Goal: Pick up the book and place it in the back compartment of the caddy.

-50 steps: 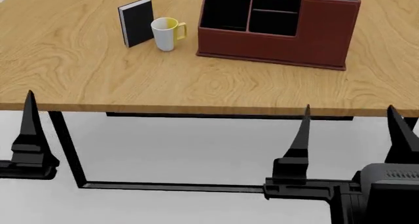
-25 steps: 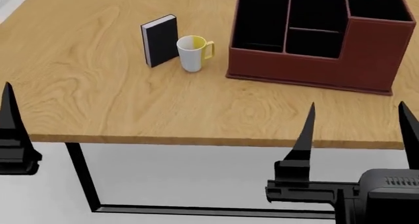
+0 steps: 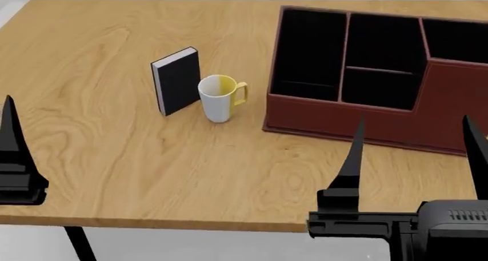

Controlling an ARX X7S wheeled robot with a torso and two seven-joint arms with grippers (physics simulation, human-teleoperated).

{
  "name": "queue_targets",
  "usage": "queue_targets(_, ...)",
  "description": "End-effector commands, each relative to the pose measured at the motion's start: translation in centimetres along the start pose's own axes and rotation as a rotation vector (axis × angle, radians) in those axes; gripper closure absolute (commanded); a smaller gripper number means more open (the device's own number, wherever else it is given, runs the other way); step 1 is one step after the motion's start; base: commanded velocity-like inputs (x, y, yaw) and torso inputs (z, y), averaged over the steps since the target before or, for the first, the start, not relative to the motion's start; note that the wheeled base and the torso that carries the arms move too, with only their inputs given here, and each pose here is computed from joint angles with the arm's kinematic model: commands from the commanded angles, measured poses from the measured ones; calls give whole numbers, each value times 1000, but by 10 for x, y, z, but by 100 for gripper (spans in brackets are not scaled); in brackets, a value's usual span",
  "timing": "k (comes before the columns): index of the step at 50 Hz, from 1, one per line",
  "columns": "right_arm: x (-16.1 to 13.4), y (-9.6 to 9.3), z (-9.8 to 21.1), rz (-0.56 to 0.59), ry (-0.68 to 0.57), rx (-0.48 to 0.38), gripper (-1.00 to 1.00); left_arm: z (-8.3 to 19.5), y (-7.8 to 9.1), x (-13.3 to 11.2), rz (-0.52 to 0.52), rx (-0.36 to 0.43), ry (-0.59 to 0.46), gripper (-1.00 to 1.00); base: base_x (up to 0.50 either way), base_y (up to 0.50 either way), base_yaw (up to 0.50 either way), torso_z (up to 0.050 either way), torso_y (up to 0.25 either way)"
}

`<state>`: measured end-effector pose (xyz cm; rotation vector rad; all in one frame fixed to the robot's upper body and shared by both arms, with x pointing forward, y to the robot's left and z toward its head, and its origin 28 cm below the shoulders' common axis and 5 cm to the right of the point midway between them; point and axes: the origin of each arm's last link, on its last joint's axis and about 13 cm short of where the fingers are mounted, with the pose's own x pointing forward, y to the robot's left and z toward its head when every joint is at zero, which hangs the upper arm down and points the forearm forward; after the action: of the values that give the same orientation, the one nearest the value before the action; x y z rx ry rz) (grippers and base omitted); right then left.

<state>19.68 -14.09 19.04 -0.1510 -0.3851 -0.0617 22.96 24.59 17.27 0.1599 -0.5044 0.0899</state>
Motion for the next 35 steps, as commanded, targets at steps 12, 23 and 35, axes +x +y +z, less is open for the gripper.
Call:
queue_targets(12, 0, -1, 1, 9, -6, 14, -100, 2, -1, -2, -15, 15, -11, -100, 500, 0, 0, 0, 2)
queue_targets(23, 0, 0, 1, 0, -2, 16, -100, 3, -1, -2, -19, 20, -13, -100, 500, 0, 0, 0, 1)
queue_targets(35, 0, 0, -1, -45, 12, -24, -100, 3, -2, -2, -27, 31, -15, -100, 277, 0, 0, 0, 2)
